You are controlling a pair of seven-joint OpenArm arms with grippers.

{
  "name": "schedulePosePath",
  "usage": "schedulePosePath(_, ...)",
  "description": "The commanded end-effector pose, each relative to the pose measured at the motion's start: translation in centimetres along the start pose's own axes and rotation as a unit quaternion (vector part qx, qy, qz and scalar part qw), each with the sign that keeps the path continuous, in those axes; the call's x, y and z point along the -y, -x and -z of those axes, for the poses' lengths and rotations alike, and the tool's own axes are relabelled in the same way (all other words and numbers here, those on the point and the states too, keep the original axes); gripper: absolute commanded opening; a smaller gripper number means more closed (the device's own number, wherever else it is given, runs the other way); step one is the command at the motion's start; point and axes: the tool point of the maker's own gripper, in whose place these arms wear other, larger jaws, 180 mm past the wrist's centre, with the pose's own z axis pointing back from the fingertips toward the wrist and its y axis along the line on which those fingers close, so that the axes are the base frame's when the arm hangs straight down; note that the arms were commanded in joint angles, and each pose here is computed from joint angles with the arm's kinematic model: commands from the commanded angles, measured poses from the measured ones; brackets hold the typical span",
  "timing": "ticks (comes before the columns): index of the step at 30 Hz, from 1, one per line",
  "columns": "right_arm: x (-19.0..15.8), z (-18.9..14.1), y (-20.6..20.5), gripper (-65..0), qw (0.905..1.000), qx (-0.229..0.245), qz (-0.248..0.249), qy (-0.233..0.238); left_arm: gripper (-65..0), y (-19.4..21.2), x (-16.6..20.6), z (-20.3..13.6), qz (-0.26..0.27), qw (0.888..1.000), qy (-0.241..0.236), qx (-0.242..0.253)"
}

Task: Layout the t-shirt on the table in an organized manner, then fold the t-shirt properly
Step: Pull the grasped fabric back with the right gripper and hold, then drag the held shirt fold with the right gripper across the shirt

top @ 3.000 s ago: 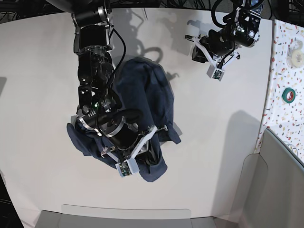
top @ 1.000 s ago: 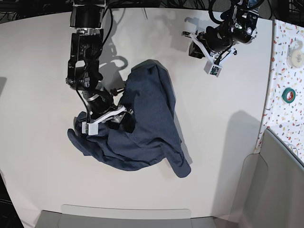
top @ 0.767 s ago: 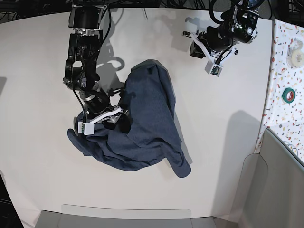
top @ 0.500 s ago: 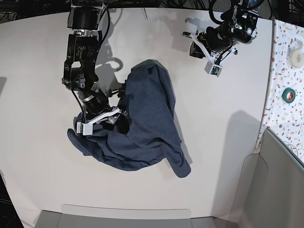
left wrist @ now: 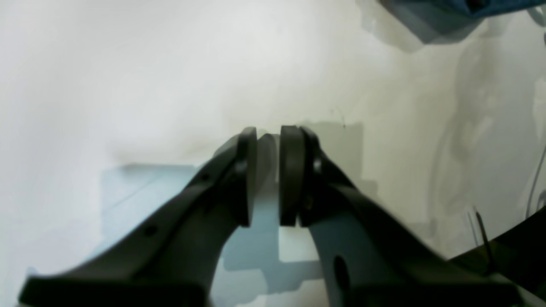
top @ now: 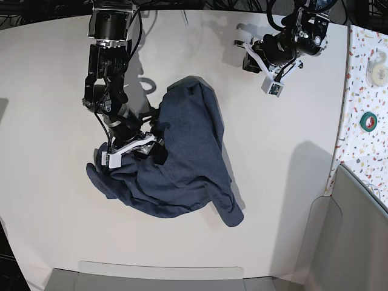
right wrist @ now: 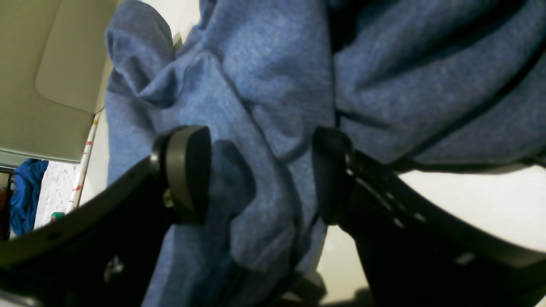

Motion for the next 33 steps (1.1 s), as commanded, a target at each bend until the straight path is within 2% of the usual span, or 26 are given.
schedulePosePath(1,-1.7,0.0,-2.3,-28.2,0.9990,0.033,-0.011,-0.026,-54.8,-0.7,0.3,-0.3,0.004,1.000,0.005,0.014)
schedulePosePath(7,-3.0,0.1,-1.7,-28.2,0.9989,0.014,-0.018,-0.040,-54.8,-0.7,0.3,-0.3,0.004,1.000,0.005,0.014)
schedulePosePath(12,-3.8,0.3,-1.3,-28.2,0.9984,0.013,0.003,-0.055,-54.8,-0.7,0.3,-0.3,0.004,1.000,0.005,0.014)
schedulePosePath(20,-3.8,0.3,-1.3,-28.3,0.9984,0.013,0.005,-0.056,-54.8,-0.8,0.3,-0.3,0.003,1.000,0.005,0.016)
schedulePosePath(28,-2.2,1.4,1.6,-28.3,0.9983,-0.027,0.031,-0.042,-54.8,-0.7,0.2,-0.3,0.004,1.000,0.005,0.015)
schedulePosePath(33,-2.2,1.4,1.6,-28.3,0.9983,-0.027,0.031,-0.042,-54.8,-0.7,0.2,-0.3,0.004,1.000,0.005,0.015)
